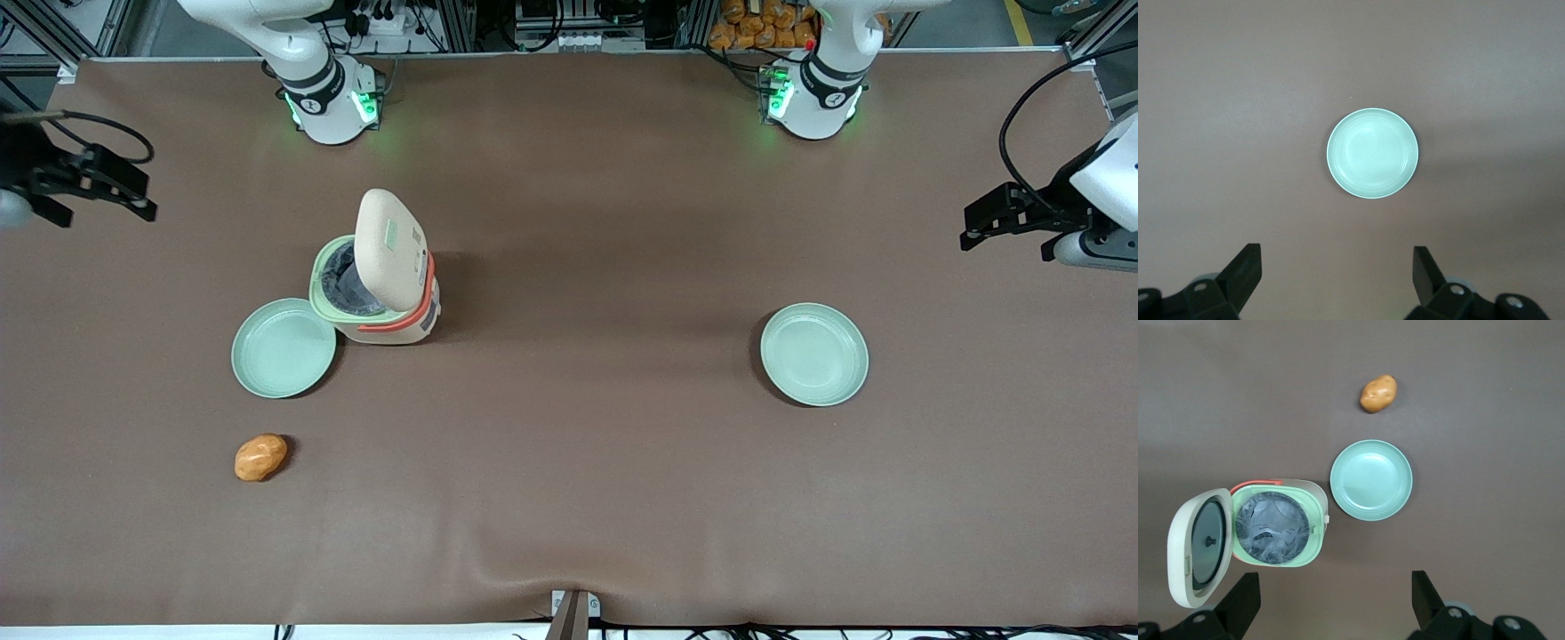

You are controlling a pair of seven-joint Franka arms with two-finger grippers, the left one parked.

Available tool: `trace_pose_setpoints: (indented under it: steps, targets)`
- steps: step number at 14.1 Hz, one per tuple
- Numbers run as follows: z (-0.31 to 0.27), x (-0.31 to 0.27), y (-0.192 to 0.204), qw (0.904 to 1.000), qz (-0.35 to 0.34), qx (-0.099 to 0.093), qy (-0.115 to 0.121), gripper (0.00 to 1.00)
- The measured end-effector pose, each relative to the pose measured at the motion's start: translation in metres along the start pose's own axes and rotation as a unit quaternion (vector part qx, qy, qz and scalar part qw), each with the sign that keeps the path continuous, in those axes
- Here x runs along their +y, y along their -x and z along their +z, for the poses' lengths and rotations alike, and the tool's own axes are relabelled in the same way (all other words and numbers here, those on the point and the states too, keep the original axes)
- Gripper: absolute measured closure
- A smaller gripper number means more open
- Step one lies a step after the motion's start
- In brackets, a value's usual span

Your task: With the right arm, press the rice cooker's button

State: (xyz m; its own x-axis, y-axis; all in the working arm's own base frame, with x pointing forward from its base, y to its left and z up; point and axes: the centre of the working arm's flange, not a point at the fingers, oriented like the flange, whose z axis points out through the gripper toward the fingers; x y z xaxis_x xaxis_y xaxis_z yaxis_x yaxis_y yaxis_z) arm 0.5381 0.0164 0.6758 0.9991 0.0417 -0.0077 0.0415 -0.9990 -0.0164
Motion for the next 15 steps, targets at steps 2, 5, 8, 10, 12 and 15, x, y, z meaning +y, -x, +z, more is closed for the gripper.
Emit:
trace_pose_setpoints:
  steps: [2,5,8,10,12,15]
  targets:
    - [0.000,0.012,0.003,0.9999,0.002,-0.007,0.008,0.00]
    - [0.003,0.025,0.007,0.9996,0.006,-0.024,0.013,0.00]
    - [0.004,0.041,0.008,0.9995,0.002,-0.027,0.013,0.00]
    - [0.005,0.050,0.009,0.9995,0.000,-0.028,0.013,0.00]
    - [0.005,0.050,0.009,0.9995,0.000,-0.030,0.012,0.00]
    - [0.006,0.050,0.009,0.9995,0.000,-0.030,0.012,0.00]
